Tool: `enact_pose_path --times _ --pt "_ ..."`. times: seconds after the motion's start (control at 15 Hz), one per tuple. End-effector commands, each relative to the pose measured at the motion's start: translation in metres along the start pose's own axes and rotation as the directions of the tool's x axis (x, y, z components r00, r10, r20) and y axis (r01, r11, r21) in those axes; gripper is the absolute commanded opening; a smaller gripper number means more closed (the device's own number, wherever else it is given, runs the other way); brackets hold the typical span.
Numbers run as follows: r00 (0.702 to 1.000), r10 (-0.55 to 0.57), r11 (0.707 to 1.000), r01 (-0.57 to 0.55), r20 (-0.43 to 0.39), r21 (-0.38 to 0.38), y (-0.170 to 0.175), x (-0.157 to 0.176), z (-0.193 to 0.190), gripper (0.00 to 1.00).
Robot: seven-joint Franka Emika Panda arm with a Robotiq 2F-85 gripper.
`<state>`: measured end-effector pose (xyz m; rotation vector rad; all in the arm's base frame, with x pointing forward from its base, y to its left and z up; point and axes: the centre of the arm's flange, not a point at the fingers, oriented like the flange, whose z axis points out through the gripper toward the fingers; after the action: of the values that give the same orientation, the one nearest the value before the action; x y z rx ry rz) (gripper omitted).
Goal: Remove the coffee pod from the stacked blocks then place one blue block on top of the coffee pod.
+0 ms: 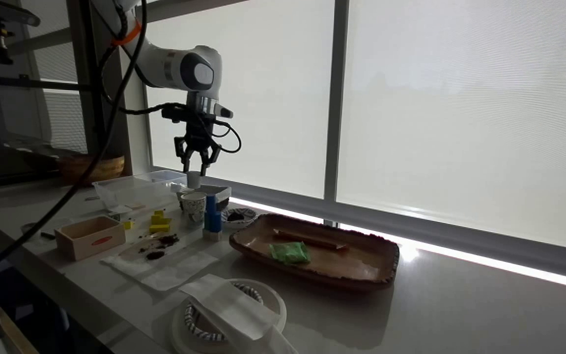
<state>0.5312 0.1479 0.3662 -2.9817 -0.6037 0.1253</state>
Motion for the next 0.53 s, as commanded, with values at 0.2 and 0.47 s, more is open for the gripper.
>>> enact_pose_path --times 0.2,0.47 --pt "0.986 0.041 0.999 -0.045 0.159 0.024 -0.006 -0.082 0.055 0.29" --pt "0.987 0.112 0.994 -0.112 0.116 -0.001 -0.007 -0.092 0.111 0.29"
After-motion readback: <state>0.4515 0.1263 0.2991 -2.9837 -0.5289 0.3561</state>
